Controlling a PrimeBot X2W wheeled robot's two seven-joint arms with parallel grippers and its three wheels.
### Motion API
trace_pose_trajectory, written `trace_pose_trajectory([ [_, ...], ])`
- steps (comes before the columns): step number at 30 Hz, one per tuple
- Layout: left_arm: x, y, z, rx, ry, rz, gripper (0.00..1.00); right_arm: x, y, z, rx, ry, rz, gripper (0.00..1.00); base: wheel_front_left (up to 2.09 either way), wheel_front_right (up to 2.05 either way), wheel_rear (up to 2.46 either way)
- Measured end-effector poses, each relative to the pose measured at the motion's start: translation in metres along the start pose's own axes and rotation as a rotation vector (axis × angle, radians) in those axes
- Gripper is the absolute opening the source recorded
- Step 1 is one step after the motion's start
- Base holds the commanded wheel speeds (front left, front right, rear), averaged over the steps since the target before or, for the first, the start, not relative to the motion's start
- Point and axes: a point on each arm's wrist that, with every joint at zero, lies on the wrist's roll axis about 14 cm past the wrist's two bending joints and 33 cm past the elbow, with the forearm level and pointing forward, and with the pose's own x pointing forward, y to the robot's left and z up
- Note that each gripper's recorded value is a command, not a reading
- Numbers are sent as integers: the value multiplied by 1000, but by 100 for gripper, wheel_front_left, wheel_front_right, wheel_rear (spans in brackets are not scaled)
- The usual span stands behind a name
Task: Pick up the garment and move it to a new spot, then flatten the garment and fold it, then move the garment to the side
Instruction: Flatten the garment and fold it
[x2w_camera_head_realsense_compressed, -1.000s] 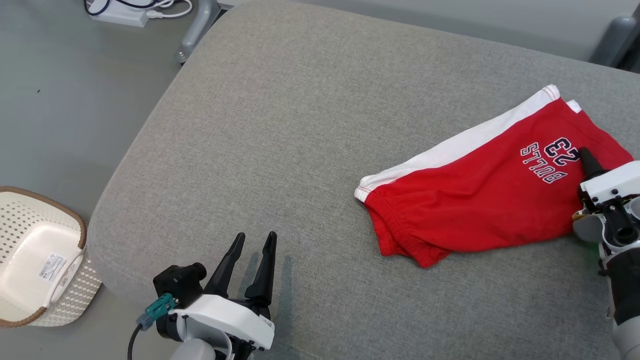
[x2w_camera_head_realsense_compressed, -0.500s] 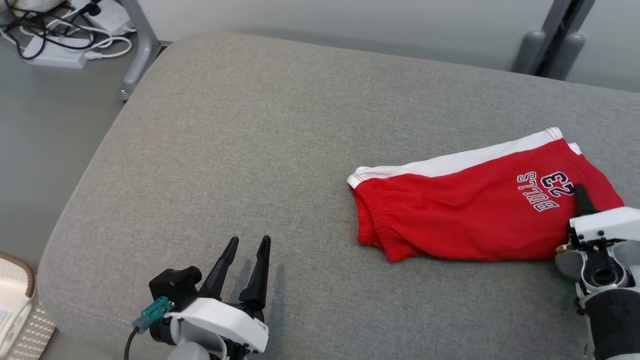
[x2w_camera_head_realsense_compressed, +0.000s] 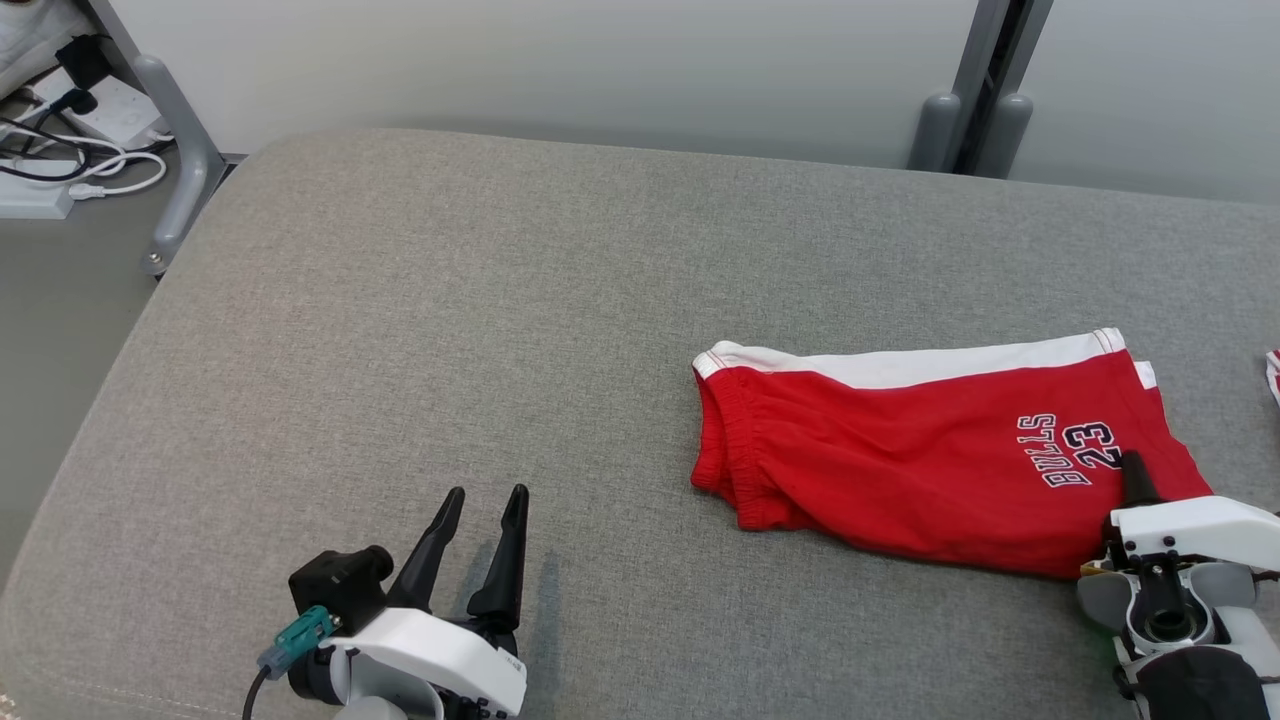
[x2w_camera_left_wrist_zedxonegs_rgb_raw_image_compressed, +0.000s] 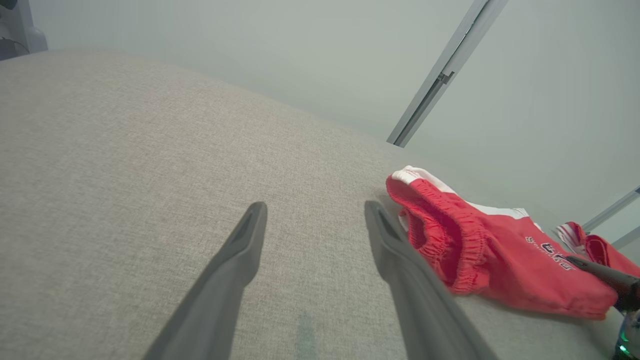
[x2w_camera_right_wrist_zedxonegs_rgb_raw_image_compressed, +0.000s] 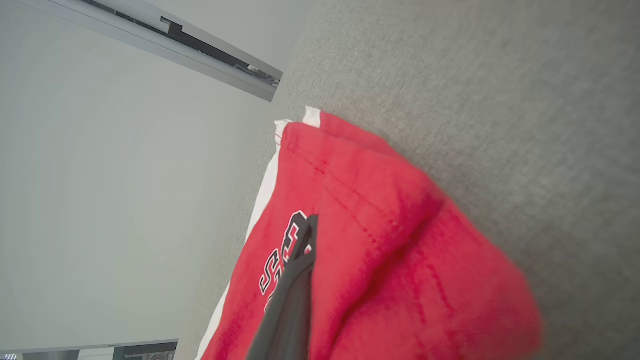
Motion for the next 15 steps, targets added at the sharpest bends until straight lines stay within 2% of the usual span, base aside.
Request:
trace_pose_trajectory([
  [8, -3, 4, 5, 0, -16, 15, 100, 2, 22, -4, -27, -9, 56, 0, 0, 0, 0],
  [15, -12, 14, 11, -6, -39, 46, 100, -2, 72, -31, -85, 49, 209, 0, 0, 0, 0],
])
